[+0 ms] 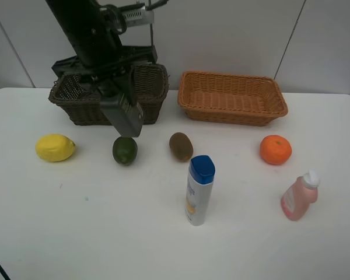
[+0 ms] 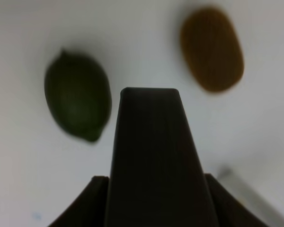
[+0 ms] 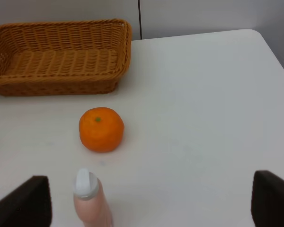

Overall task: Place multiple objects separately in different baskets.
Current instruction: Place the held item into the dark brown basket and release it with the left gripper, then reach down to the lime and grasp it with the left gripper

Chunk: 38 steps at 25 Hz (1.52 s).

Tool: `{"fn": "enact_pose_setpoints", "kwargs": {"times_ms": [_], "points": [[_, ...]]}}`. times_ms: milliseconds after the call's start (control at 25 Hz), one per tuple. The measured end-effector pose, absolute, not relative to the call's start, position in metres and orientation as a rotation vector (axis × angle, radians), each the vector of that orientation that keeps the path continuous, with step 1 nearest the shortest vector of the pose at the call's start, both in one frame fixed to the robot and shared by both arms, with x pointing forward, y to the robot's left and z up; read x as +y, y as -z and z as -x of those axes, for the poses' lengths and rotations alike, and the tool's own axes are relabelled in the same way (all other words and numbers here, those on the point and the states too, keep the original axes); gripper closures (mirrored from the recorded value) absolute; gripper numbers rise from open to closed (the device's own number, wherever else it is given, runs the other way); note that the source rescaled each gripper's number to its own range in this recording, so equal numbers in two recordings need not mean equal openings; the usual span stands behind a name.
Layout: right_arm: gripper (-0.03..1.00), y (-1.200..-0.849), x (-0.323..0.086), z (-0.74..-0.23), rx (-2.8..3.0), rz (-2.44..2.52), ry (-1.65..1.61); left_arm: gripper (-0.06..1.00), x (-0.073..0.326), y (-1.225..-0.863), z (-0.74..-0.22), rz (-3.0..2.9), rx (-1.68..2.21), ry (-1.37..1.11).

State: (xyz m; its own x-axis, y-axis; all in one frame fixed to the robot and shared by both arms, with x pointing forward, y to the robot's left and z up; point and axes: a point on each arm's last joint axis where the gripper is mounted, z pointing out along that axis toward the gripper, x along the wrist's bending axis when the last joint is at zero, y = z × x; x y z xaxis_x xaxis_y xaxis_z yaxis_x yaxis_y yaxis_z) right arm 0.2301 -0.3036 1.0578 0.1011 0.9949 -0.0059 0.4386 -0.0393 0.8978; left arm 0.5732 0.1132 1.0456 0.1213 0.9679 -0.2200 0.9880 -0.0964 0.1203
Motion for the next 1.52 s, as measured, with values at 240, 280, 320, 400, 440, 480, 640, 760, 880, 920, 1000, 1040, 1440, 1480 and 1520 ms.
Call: {"fn": "enact_pose_setpoints", "kwargs": {"times_ms": [240, 280, 320, 400, 440, 480, 640, 760, 880, 920, 1000, 1040, 1440, 1480, 1520], "points": [[-0.03, -1.058, -0.304, -0.23, 1.446, -1.595, -0.895, 0.94, 0.141, -1.052, -0.663, -1.914, 1.886, -0.067], [-0.03, -1.058, -0.304, -0.23, 1.446, -1.595, -0.895, 0.94, 0.145, -1.045, -0.675, -1.885, 1.889, -0.088], [-0.03, -1.058, -0.304, -0.23, 1.446, -1.595, -0.895, 0.94, 0.15, -1.042, -0.686, -1.852, 1.891, -0.11], [-0.03, -1.058, -0.304, -0.23, 1.446, -1.595, -0.895, 0.94, 0.156, -1.025, -0.702, -1.825, 1.908, -0.125], [-0.03, -1.058, -0.304, -0.23, 1.446, -1.595, -0.895, 0.94, 0.157, -1.018, -0.707, -1.82, 1.913, -0.131], [-0.03, -1.058, -0.304, -0.23, 1.446, -1.595, -0.895, 0.94, 0.157, -1.007, -0.712, -1.821, 1.919, -0.132], [-0.03, -1.058, -0.304, -0.23, 1.446, -1.595, -0.895, 0.66, 0.156, -0.984, -0.718, -1.847, 1.936, -0.124], [-0.03, -1.058, -0.304, -0.23, 1.446, -1.595, -0.895, 0.09, 0.156, -0.987, -0.718, -1.843, 1.93, -0.129], [-0.03, -1.058, -0.304, -0.23, 1.446, -1.595, -0.895, -0.03, 0.156, -0.989, -0.716, -1.861, 1.941, -0.117], [-0.03, -1.058, -0.304, -0.23, 1.446, -1.595, -0.895, -0.05, 0.157, -0.99, -0.715, -1.868, 1.946, -0.11], [-0.03, -1.058, -0.304, -0.23, 1.446, -1.595, -0.895, -0.05, 0.157, -0.993, -0.71, -1.887, 1.964, -0.079], [-0.03, -1.058, -0.304, -0.23, 1.446, -1.595, -0.895, -0.05, 0.157, -0.996, -0.707, -1.896, 1.974, -0.056], [-0.03, -1.058, -0.304, -0.23, 1.446, -1.595, -0.895, -0.06, 0.163, -1.036, -0.665, -2.01, 2.065, 0.088], [-0.03, -1.058, -0.304, -0.23, 1.446, -1.595, -0.895, -0.06, 0.161, -1.035, -0.658, -2.024, 2.071, 0.103], [-0.03, -1.058, -0.304, -0.23, 1.446, -1.595, -0.895, -0.06, 0.159, -1.035, -0.649, -2.043, 2.074, 0.115]]}}
